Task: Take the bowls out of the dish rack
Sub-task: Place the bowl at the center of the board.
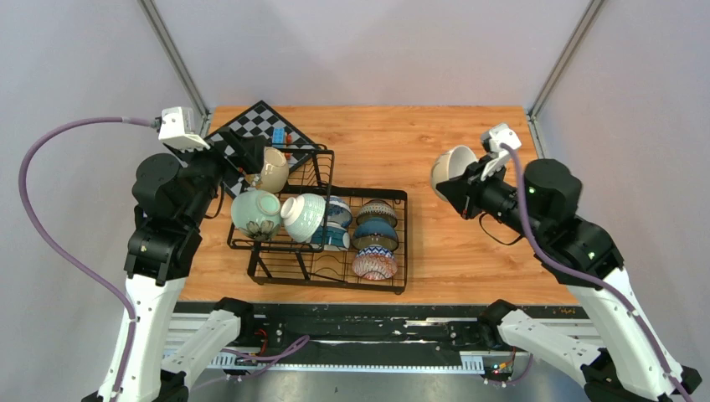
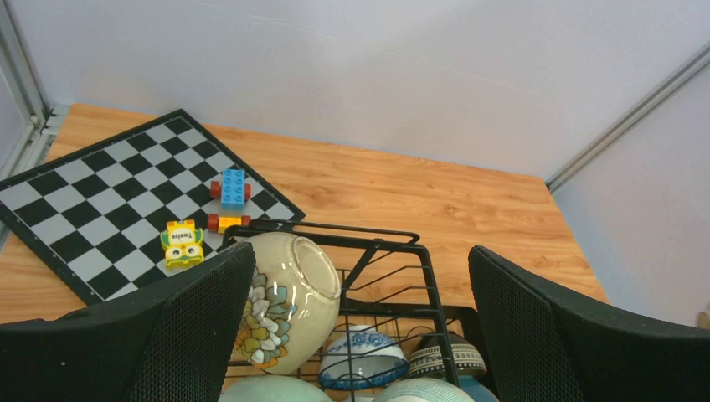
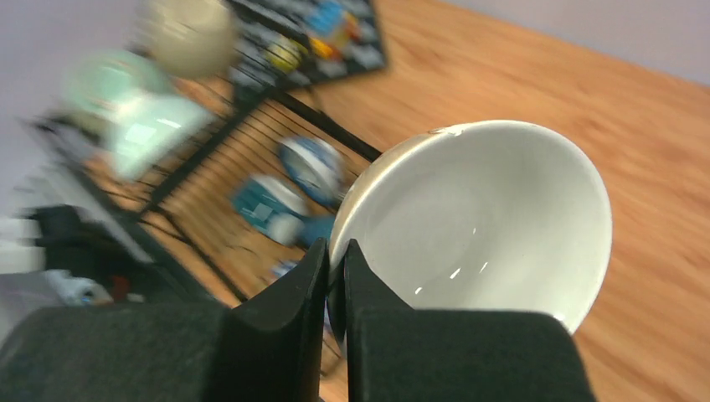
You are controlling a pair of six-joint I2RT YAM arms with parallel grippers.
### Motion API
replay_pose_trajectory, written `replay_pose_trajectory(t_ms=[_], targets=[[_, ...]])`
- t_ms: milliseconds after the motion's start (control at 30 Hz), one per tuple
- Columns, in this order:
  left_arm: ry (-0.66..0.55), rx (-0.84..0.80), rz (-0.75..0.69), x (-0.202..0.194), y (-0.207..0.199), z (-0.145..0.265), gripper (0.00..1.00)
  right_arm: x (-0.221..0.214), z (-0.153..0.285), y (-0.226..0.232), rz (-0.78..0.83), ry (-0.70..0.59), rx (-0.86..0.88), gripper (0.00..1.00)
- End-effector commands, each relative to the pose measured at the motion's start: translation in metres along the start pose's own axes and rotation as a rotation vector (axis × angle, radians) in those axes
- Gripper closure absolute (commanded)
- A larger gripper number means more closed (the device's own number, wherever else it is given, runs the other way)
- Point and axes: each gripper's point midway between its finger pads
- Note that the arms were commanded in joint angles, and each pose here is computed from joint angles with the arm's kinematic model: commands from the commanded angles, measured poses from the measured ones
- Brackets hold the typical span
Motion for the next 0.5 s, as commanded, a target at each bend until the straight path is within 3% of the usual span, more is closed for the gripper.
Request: replay_pose_trajectory(t_ms=[0, 100, 200, 467], targets=[[-0.004, -0.010, -0.008, -0.002, 0.000, 0.007, 0.00, -0.053, 0.032, -0.088, 0.242, 0.252, -0.454, 1.00], [-0.021, -0.004, -0.006, 0.002, 0.000, 0.011, 0.00, -0.061, 0.039, -0.105, 0.319, 0.299, -0.543, 1.00], [-0.049, -0.052, 0.017, 0.010, -0.011, 0.016, 0.00, -0.078, 0.033, -0.104, 0.387, 0.346, -0.515, 1.00], [0.009, -0.413, 0.113, 0.006, -0.078, 0.016, 0.00, -0.104, 0.012, -0.026, 0.552, 0.328, -0.068, 1.00]])
Point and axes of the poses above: each gripper's point midway between its finger pads, its own z axis back along the fingers, its own y axis along the line the jaws close on, x = y × z, and after that the axes turned 2 degrees about z, right-handed
